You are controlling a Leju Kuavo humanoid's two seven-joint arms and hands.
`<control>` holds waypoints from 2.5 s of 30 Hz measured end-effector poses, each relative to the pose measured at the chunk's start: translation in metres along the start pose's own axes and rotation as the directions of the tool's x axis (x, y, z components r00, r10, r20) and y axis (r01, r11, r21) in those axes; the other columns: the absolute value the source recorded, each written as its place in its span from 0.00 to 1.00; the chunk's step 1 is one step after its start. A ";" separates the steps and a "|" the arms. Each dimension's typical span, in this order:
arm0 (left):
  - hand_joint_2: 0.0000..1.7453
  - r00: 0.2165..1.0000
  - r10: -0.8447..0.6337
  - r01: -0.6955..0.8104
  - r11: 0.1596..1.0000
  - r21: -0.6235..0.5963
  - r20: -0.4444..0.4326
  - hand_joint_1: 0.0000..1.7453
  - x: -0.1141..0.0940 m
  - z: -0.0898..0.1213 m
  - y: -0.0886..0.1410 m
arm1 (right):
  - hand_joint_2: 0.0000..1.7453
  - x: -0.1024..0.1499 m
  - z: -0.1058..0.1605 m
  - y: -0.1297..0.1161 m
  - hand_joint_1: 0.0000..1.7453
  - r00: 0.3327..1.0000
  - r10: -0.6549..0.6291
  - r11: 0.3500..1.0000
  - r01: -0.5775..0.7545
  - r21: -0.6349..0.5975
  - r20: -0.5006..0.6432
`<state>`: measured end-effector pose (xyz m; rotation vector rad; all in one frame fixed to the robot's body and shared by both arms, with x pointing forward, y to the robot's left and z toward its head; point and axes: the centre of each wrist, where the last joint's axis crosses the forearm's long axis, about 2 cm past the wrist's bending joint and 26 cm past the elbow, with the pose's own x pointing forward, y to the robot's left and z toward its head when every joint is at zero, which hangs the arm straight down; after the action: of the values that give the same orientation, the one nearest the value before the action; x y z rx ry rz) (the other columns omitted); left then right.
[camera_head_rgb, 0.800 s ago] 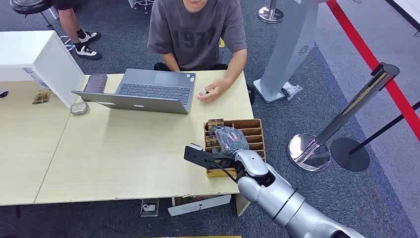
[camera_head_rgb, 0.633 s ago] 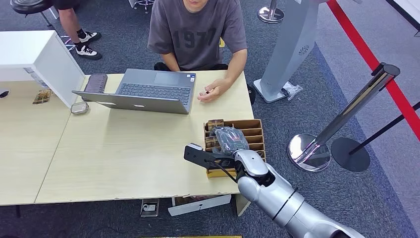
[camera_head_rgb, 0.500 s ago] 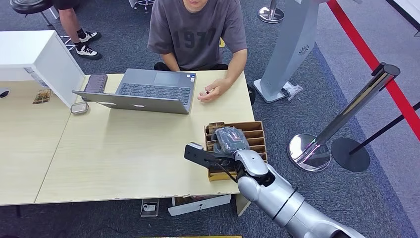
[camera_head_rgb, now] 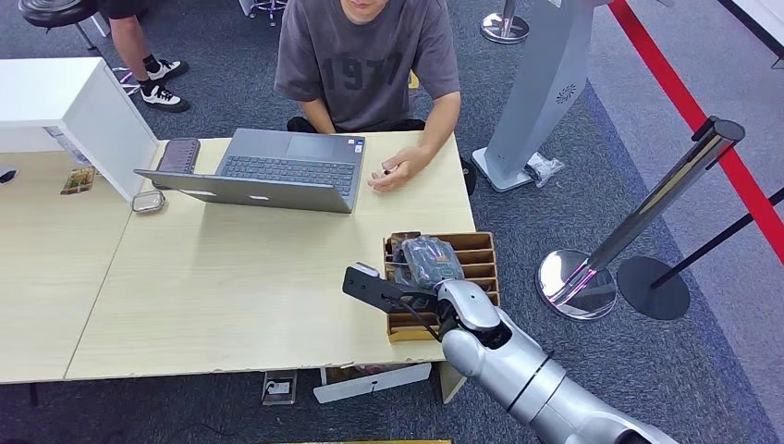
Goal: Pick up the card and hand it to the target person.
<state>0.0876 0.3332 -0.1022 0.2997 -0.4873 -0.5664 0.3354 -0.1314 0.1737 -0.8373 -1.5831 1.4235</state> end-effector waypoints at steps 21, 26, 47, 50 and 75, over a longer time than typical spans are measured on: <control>0.00 1.000 -0.003 0.003 1.000 -0.002 0.001 0.00 0.000 0.000 0.000 | 1.00 0.008 0.001 -0.013 0.79 0.997 0.069 0.996 -0.068 -0.059 0.024; 0.00 1.000 -0.003 0.003 1.000 -0.004 0.001 0.00 0.000 0.000 0.000 | 1.00 0.008 0.004 -0.025 0.79 0.996 0.082 0.992 -0.078 -0.095 0.039; 0.00 1.000 -0.021 0.021 1.000 -0.008 0.017 0.00 0.000 0.000 0.000 | 1.00 -0.007 0.004 -0.087 0.90 0.994 0.053 0.894 -0.003 -0.449 0.098; 0.00 0.999 -0.034 0.034 0.999 -0.011 0.021 0.00 0.000 0.000 0.000 | 1.00 -0.013 -0.002 -0.098 0.99 0.991 0.067 0.833 0.009 -0.553 0.116; 0.00 0.994 -0.098 0.100 0.994 -0.040 0.051 0.00 0.014 -0.003 0.000 | 1.00 -0.046 -0.060 -0.051 0.90 0.991 0.137 0.837 -0.121 -0.534 -0.010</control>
<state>0.0994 0.3253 -0.1003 0.2708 -0.5090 -0.6809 0.4114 -0.1532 0.2184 -1.2705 -2.0194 1.0863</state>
